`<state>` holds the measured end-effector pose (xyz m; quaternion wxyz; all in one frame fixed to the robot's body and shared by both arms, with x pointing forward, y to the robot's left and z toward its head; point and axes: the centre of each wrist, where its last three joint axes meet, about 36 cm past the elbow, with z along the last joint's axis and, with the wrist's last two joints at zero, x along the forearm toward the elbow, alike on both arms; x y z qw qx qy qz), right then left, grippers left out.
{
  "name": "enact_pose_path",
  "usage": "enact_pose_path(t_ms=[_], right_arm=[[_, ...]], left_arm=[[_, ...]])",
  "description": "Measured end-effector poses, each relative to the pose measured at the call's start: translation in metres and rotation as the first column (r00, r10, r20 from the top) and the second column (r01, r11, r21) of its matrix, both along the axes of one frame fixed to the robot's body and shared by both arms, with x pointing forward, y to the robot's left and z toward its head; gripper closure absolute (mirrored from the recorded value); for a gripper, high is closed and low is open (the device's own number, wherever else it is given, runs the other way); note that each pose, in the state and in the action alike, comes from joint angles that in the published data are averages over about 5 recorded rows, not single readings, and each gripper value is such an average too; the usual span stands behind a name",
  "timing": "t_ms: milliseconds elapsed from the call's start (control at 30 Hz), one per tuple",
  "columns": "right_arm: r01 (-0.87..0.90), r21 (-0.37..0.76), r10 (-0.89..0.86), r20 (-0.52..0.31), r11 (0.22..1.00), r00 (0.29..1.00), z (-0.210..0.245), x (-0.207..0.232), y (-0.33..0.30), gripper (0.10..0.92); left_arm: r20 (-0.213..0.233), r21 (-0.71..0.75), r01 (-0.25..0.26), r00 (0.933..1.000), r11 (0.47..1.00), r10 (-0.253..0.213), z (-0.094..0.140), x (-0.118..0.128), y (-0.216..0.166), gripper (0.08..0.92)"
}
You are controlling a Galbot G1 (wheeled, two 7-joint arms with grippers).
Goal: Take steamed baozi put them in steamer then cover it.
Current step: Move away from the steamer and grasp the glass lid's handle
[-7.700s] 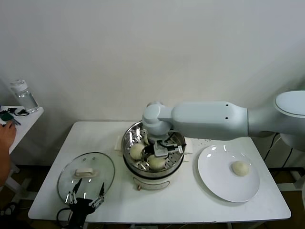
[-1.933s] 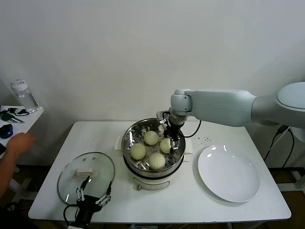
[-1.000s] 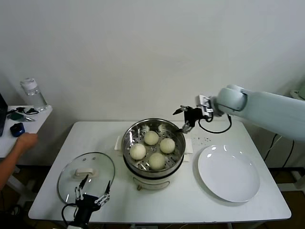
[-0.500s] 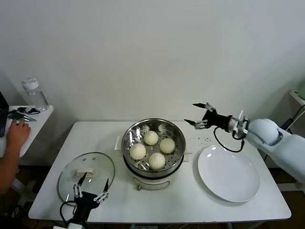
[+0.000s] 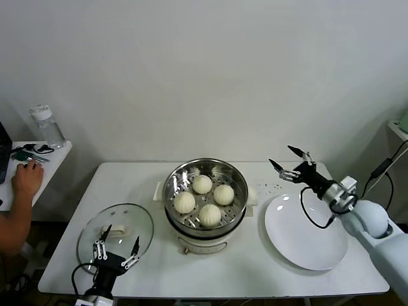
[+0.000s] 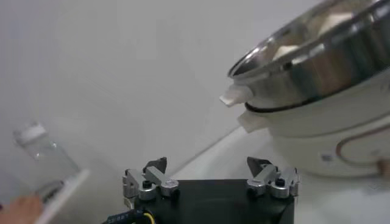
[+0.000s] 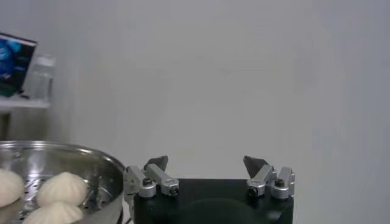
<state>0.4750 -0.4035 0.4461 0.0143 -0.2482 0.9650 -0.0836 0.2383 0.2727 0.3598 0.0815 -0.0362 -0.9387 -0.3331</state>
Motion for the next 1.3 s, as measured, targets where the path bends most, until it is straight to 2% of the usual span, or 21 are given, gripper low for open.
enact_pose_path(t_ms=[133, 233, 400, 533, 667, 867, 1100, 1300], right_arm=[[0.078, 0.059, -0.078, -0.011, 0.995, 0.997, -0.016, -0.021, -0.007, 0.200], [0.128, 0.087, -0.126, -0.026, 0.988, 0.992, -0.027, -0.035, -0.012, 0.200], [0.196, 0.114, -0.191, -0.054, 0.974, 0.980, -0.044, -0.056, -0.019, 0.200], [0.232, 0.123, -0.224, -0.074, 0.965, 0.972, -0.056, -0.070, -0.022, 0.200], [0.259, 0.127, -0.250, -0.089, 0.957, 0.964, -0.064, -0.080, -0.024, 0.200], [0.290, 0.123, -0.278, -0.104, 0.949, 0.955, -0.073, -0.091, -0.027, 0.200], [0.314, 0.113, -0.302, -0.111, 0.943, 0.947, -0.076, -0.099, -0.033, 0.200], [0.324, 0.108, -0.313, -0.112, 0.940, 0.943, -0.078, -0.103, -0.035, 0.200]], left_arm=[[0.002, 0.172, 0.020, 0.9998, 0.985, -0.021, 0.003, 0.004, 0.003, 0.177], [-0.008, 0.314, 0.038, 0.9993, 0.949, -0.038, 0.004, 0.008, 0.006, 0.177], [-0.053, 0.534, 0.074, 0.9972, 0.842, -0.054, 0.001, 0.015, 0.010, 0.177], [-0.085, 0.652, 0.089, 0.9954, 0.753, -0.043, -0.006, 0.021, 0.012, 0.177], [-0.098, 0.718, 0.089, 0.9948, 0.690, -0.027, -0.018, 0.029, 0.014, 0.177], [-0.097, 0.775, 0.080, 0.9953, 0.627, -0.007, -0.038, 0.043, 0.019, 0.177], [-0.096, 0.815, 0.069, 0.9952, 0.576, 0.017, -0.056, 0.062, 0.028, 0.177], [-0.101, 0.827, 0.068, 0.9946, 0.557, 0.027, -0.069, 0.075, 0.033, 0.177]])
